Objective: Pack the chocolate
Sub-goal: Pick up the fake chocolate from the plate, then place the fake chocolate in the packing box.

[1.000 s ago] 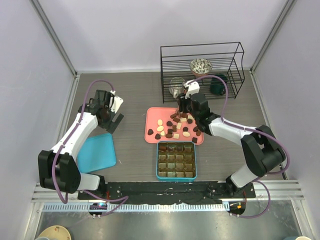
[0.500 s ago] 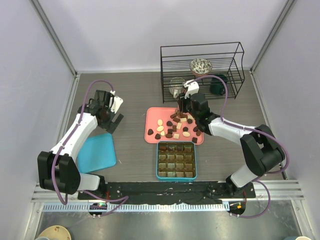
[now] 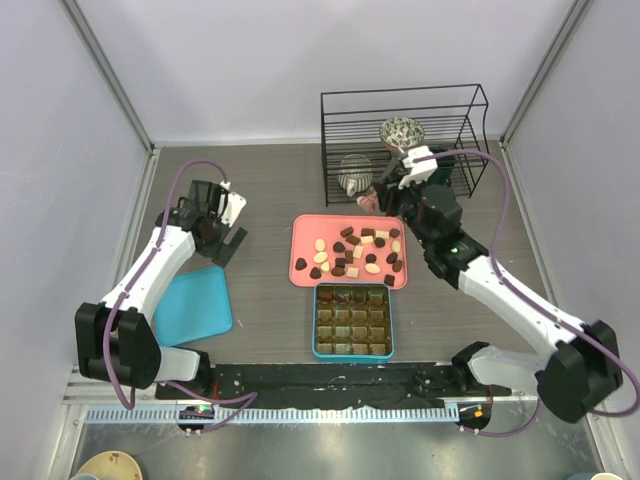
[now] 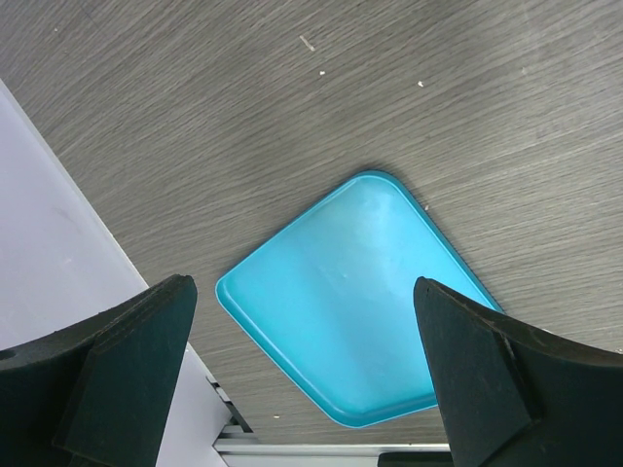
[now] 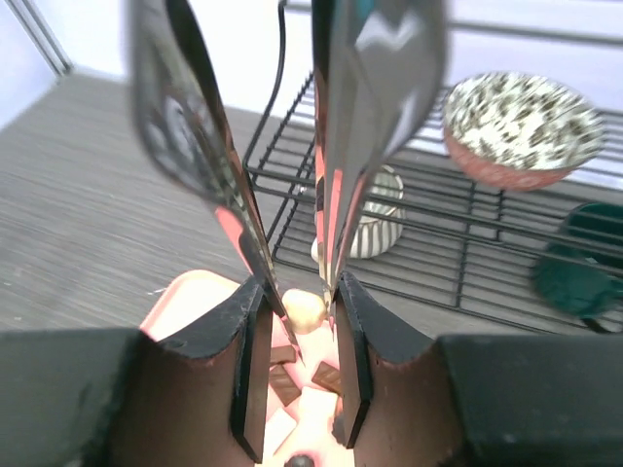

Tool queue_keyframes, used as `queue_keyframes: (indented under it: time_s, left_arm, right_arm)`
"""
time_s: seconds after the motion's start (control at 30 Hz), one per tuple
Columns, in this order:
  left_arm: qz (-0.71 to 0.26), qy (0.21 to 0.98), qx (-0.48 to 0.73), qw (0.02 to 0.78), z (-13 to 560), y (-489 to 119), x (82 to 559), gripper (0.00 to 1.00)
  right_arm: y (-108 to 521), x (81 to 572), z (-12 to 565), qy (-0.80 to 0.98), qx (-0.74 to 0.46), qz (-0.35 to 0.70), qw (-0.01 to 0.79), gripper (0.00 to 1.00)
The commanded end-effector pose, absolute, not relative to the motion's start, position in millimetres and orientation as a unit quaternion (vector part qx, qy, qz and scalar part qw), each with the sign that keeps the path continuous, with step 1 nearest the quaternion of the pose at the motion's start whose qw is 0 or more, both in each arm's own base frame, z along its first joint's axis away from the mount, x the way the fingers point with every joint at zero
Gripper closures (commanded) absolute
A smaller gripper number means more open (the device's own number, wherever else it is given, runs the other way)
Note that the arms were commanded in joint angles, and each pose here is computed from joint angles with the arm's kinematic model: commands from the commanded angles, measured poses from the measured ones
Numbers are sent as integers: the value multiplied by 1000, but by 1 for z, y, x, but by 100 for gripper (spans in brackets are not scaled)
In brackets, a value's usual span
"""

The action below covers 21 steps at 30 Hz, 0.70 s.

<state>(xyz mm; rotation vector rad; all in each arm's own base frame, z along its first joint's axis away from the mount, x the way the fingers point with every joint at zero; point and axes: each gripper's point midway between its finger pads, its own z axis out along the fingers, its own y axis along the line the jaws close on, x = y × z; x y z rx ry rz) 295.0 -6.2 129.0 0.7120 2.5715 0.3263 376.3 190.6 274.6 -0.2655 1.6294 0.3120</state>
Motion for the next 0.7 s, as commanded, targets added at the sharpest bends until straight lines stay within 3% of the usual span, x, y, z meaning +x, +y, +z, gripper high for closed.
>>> queue_keyframes:
  time_s: [0.0, 0.4, 0.67]
  left_arm:
    - [123, 925, 258, 251, 142, -7, 303, 0]
    - [118, 926, 253, 252, 142, -9, 303, 0]
    - [115, 928, 248, 253, 144, -10, 304, 0]
  right_arm:
    - [180, 345, 297, 731, -113, 154, 655, 69]
    - [169, 242, 261, 800, -87, 192, 562, 71]
    - [172, 215, 240, 833, -97, 180, 514, 70]
